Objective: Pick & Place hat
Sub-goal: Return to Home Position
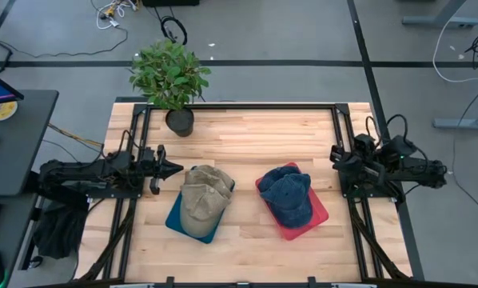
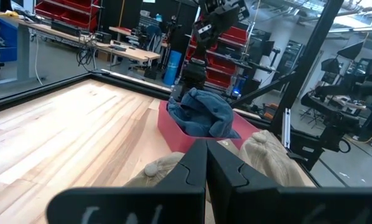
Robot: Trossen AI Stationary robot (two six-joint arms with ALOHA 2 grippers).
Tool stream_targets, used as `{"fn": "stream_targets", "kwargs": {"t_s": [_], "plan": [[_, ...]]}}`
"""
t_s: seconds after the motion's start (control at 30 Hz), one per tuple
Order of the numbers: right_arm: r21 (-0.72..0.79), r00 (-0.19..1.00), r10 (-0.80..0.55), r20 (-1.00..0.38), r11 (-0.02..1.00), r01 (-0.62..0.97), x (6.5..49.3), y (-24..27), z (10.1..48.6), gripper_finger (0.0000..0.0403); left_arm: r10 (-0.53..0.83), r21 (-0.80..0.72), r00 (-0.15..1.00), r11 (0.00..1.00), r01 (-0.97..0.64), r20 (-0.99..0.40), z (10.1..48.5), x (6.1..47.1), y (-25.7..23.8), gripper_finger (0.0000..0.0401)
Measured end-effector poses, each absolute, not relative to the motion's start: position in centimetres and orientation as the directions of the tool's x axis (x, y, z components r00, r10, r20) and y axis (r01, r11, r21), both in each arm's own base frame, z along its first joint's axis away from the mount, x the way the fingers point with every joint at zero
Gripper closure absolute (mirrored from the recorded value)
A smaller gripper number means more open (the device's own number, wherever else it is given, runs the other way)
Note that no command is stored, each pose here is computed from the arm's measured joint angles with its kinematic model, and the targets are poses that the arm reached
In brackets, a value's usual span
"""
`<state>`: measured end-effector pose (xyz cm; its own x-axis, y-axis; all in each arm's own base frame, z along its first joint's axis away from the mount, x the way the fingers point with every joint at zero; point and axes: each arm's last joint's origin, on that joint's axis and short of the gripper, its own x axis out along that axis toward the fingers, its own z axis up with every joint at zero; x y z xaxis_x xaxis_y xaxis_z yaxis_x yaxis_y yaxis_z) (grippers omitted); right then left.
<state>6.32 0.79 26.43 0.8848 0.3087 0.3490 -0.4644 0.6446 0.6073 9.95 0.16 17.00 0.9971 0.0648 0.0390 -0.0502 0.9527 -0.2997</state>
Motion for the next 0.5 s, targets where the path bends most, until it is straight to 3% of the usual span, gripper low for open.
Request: {"fn": "stream_targets", "kwargs": {"t_s": [0.2,0.3,0.5], "plan": [[0.576,0.832,0.311,0.459,0.61,-0.545,7.7,1.0,23.4,0.0401,0.065,-0.3,0.997,0.953,-0.05,0.04,17.0,9.9,0.2,0.0398],[0.602,0.847,0.282,0.451,0.604,-0.522,8.5,1.0,21.1,0.0401,0.066,-0.3,0.997,0.953,-0.051,0.039,17.0,9.9,0.2,0.0398],[0.569,0.847,0.331,0.416,0.632,-0.527,8.5,1.1,21.1,0.0401,0.066,-0.3,0.997,0.953,-0.051,0.04,17.0,9.9,0.2,0.0398]]}}
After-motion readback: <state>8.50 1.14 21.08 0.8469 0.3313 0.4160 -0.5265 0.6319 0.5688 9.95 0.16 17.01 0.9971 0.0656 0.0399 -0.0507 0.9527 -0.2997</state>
